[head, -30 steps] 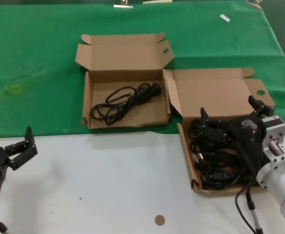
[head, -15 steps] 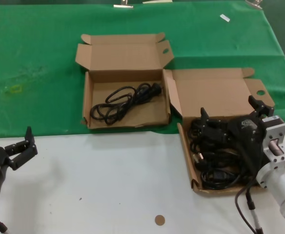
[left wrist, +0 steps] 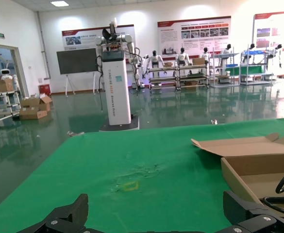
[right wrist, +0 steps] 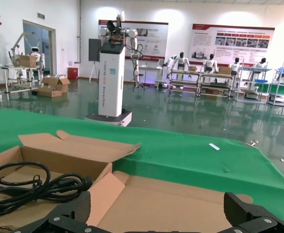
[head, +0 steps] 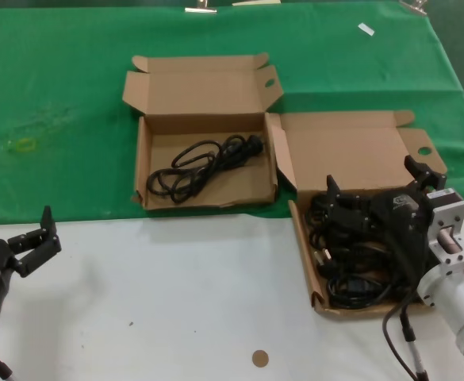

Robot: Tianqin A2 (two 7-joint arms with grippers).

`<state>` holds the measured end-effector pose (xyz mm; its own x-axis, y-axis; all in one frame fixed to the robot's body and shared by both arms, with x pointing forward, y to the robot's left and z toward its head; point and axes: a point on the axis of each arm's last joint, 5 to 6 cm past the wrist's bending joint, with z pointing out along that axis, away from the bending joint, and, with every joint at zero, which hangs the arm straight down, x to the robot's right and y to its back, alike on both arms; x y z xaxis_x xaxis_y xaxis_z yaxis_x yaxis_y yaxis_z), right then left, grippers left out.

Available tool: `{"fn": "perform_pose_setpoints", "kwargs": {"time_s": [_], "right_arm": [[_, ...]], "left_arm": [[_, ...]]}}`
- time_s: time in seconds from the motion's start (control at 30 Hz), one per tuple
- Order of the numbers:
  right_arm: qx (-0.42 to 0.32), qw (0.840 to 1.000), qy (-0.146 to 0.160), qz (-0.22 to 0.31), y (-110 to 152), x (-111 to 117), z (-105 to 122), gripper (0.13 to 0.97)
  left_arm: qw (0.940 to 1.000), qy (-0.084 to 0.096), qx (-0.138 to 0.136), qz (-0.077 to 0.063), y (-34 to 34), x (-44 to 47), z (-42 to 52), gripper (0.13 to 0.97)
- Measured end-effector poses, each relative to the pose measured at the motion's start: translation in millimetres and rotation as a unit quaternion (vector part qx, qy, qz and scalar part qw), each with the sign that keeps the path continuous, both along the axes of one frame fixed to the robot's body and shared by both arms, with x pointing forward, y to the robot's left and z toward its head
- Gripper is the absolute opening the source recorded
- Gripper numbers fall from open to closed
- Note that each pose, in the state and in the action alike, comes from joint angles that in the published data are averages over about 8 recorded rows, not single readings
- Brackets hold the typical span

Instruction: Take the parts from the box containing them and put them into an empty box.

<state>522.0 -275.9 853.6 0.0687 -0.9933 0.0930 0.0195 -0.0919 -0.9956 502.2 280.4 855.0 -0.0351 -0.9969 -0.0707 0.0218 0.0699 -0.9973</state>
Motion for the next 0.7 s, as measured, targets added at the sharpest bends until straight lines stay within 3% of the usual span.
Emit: {"fn": "perform_pose_setpoints", "kwargs": {"time_s": [0.7], "right_arm": [[0.0, 1.0, 0.0, 0.0, 0.0, 0.0, 0.0, 0.966]], "left_arm": [[1.0, 0.0, 0.0, 0.0, 0.0, 0.0, 0.0, 0.966]]}}
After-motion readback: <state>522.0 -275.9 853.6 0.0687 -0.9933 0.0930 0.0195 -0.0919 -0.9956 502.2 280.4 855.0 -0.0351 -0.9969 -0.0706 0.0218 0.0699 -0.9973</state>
